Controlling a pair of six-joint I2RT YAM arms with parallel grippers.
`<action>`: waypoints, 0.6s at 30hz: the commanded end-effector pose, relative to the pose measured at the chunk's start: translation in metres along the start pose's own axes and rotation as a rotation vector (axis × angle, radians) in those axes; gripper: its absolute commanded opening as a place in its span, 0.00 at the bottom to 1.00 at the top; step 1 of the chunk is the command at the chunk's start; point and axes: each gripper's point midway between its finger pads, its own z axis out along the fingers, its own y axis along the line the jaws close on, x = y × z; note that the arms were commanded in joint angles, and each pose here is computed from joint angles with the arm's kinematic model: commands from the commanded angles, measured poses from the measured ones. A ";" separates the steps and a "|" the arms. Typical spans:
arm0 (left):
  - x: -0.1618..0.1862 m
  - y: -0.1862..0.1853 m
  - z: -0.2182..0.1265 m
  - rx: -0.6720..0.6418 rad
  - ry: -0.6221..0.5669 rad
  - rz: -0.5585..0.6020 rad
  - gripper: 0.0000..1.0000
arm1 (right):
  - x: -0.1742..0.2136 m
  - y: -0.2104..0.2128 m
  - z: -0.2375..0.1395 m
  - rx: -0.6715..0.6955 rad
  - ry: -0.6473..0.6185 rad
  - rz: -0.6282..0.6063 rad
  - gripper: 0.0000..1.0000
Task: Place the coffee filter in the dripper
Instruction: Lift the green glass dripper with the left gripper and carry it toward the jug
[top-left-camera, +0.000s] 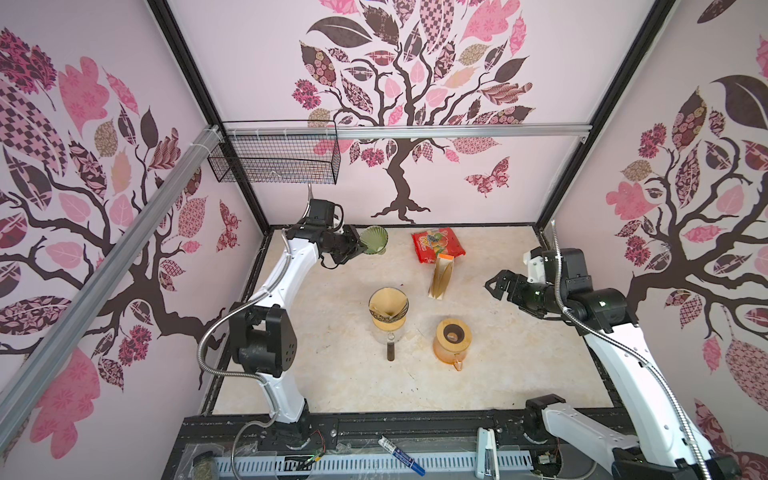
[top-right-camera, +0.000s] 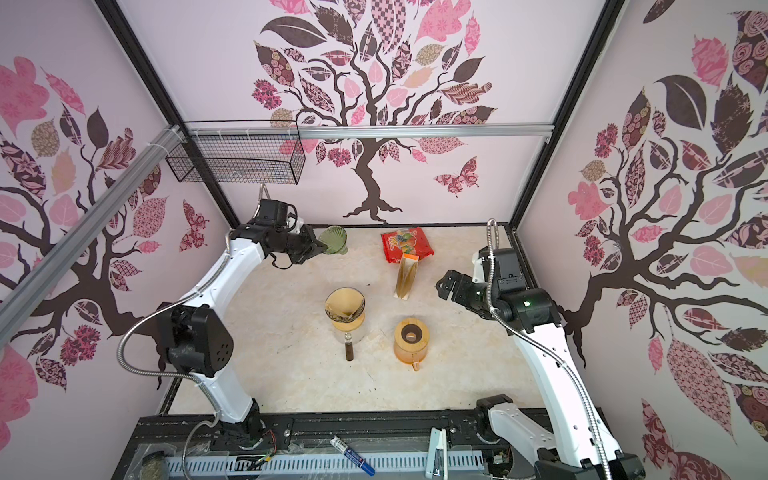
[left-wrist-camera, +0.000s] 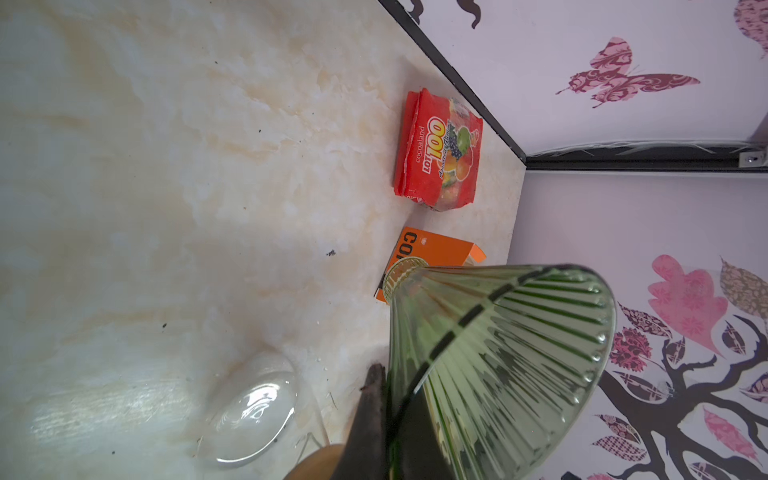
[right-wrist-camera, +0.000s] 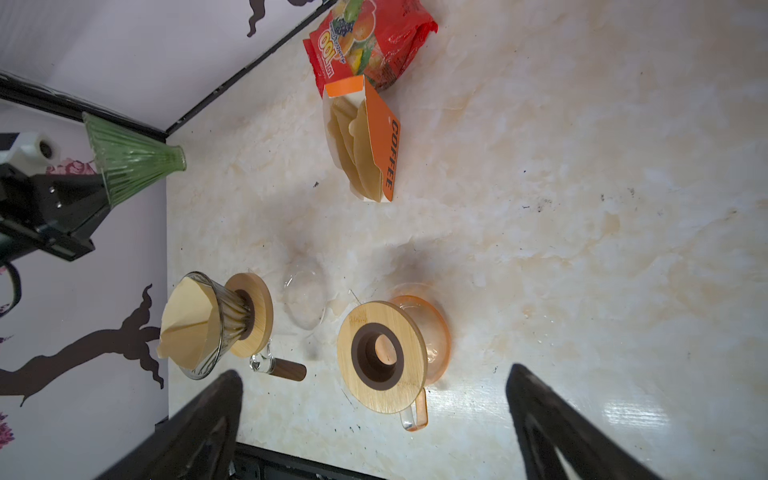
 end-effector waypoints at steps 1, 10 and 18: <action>0.017 -0.019 -0.042 0.033 -0.038 0.094 0.00 | -0.010 -0.003 -0.010 0.019 -0.084 0.023 1.00; 0.076 -0.074 -0.107 0.057 -0.078 0.257 0.00 | -0.005 0.000 -0.009 0.001 -0.049 0.033 1.00; 0.158 -0.116 -0.091 0.072 0.050 0.431 0.00 | -0.006 -0.001 -0.015 -0.006 -0.092 0.018 1.00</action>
